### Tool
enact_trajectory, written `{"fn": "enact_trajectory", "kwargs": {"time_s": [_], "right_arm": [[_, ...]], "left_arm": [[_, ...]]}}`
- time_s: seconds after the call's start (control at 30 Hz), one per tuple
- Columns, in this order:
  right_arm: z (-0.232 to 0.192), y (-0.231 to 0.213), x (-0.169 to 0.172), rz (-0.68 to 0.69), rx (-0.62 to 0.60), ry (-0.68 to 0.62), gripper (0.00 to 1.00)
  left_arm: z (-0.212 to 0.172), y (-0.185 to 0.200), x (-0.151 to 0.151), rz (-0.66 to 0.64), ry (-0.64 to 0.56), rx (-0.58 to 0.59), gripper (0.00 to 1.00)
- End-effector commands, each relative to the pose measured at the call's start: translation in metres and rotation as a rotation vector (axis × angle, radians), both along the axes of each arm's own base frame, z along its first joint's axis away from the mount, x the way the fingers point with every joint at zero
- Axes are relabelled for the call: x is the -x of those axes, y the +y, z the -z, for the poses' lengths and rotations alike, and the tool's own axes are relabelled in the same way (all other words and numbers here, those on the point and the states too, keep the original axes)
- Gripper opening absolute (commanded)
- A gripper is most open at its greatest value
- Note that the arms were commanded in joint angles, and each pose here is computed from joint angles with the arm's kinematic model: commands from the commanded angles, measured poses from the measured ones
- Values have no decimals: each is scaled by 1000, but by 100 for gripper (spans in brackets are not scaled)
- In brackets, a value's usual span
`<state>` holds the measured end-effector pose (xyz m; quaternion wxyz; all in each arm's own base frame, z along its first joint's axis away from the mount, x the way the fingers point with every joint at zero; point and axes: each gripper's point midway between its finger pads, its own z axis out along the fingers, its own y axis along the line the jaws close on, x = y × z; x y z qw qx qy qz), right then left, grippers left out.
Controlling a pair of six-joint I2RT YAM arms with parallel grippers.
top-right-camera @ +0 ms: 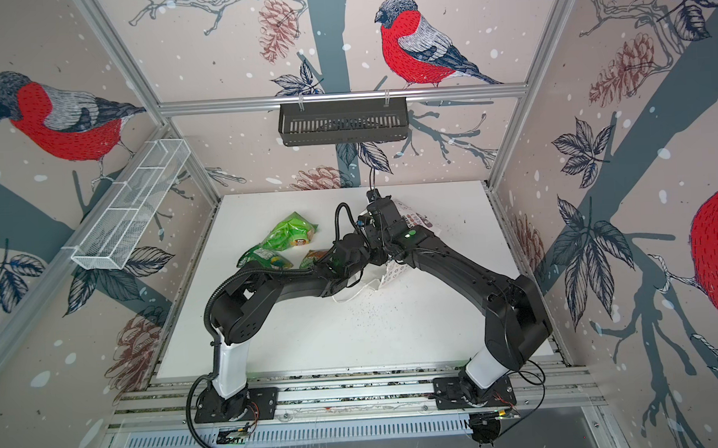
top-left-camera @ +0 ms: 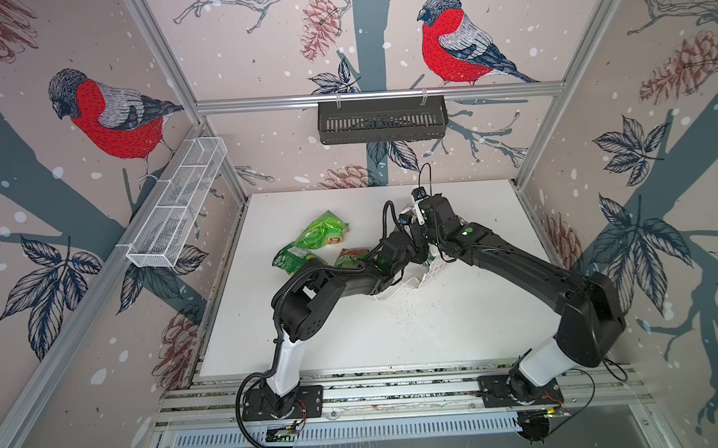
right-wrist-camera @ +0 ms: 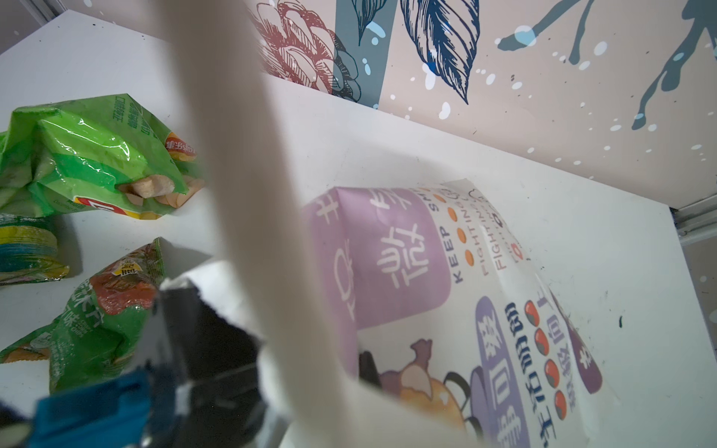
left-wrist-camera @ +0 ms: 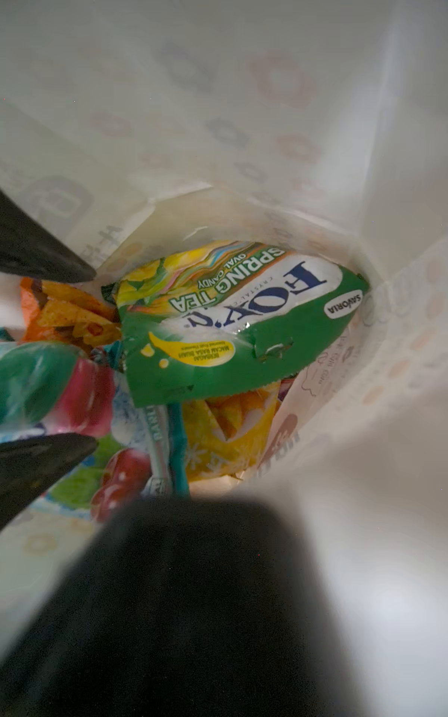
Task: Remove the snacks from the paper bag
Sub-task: 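Lower the left gripper into the bag toward the green FOX's Spring Tea packet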
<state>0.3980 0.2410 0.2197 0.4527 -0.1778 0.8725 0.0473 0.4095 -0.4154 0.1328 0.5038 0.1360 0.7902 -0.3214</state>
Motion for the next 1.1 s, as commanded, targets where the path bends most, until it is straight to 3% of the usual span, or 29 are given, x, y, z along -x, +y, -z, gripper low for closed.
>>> {"fn": "enact_trajectory", "kwargs": {"time_s": [0.0,0.23,0.53,1.07], "right_arm": [[-3,9,1,-37,-39,8,0],[1,7,0,-35,-54,29,0],[5,1,0,-19,-62,37,0],[4,-9,-4,13,-79,39,0]], "left_arm": [[-21,-1,-12,-52,-73,68,58],[-19,-13,-22,-45,-89,76,43],[-16,-14,-23,-46,-90,80,0],[-17,3,-12,-67,-90,78,0]]}}
